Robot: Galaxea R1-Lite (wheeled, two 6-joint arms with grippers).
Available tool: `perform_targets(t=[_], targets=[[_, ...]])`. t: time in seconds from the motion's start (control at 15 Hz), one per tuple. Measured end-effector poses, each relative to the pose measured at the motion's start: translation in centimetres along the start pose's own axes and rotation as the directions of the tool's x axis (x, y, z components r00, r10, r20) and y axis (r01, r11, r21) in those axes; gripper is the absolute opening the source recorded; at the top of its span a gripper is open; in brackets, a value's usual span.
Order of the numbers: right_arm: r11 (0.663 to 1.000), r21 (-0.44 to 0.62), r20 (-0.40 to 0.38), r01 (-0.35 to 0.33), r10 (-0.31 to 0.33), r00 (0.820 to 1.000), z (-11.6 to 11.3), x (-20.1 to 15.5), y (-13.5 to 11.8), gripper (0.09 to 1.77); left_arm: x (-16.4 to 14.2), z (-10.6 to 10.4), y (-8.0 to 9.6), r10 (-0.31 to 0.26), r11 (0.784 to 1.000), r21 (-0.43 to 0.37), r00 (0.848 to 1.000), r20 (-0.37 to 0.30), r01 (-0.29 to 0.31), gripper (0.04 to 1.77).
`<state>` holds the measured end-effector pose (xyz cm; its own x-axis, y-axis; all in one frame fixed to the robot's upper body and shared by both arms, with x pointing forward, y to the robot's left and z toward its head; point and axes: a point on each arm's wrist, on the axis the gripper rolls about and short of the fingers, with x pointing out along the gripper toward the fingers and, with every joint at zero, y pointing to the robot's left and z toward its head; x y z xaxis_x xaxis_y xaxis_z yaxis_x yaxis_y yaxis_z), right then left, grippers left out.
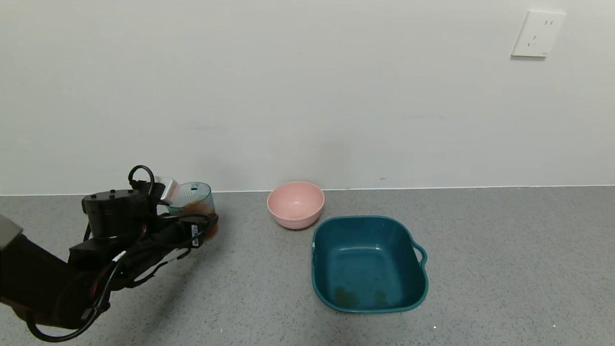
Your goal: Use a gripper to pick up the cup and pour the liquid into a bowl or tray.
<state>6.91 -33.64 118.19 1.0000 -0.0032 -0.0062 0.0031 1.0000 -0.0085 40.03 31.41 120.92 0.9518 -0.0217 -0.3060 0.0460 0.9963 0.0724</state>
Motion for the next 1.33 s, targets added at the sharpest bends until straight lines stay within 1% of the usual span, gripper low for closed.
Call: perform_targets(t=[0.13, 0.27, 0.4, 0.67, 0.73, 0.8, 0.93, 1.2, 1.33], targets=[[1.000, 0.000, 0.000, 0.000, 0.000, 1.000, 0.0, 0.0, 0.0, 1.71, 0.0, 2.1, -0.4, 0.009, 1.000, 0.023, 1.000, -0.008, -0.009, 1.26], [1.000, 0.000, 0.000, 0.000, 0.000, 1.000, 0.0, 0.0, 0.0, 1.71, 0.1, 4.3, -0.8, 0.025, 0.998, 0.055, 1.000, 0.015, -0.026, 1.26], [1.000, 0.000, 0.000, 0.000, 0.000, 1.000, 0.0, 0.0, 0.0, 1.71, 0.4, 5.9, -1.0, 0.040, 0.995, 0.092, 0.999, 0.013, -0.041, 1.26], [1.000, 0.000, 0.000, 0.000, 0.000, 1.000, 0.0, 0.0, 0.0, 1.71, 1.2, 8.7, -1.7, 0.062, 0.991, 0.121, 0.998, -0.004, -0.061, 1.26], [1.000, 0.000, 0.000, 0.000, 0.000, 1.000, 0.0, 0.0, 0.0, 1.71, 1.4, 9.2, -1.9, 0.068, 0.987, 0.149, 0.998, -0.005, -0.066, 1.26], [1.000, 0.000, 0.000, 0.000, 0.000, 1.000, 0.0, 0.0, 0.0, 1.71, 1.7, 9.5, -2.3, 0.070, 0.980, 0.185, 0.998, -0.005, -0.068, 1.26], [1.000, 0.000, 0.000, 0.000, 0.000, 1.000, 0.0, 0.0, 0.0, 1.71, 2.4, 9.9, -3.1, 0.073, 0.974, 0.216, 0.997, 0.003, -0.072, 1.26], [1.000, 0.000, 0.000, 0.000, 0.000, 1.000, 0.0, 0.0, 0.0, 1.71, 4.0, 9.8, -4.7, 0.108, 0.956, 0.275, 0.994, -0.001, -0.103, 1.26], [1.000, 0.000, 0.000, 0.000, 0.000, 1.000, 0.0, 0.0, 0.0, 1.71, 4.7, 9.5, -5.5, 0.106, 0.942, 0.321, 0.994, -0.008, -0.098, 1.26]])
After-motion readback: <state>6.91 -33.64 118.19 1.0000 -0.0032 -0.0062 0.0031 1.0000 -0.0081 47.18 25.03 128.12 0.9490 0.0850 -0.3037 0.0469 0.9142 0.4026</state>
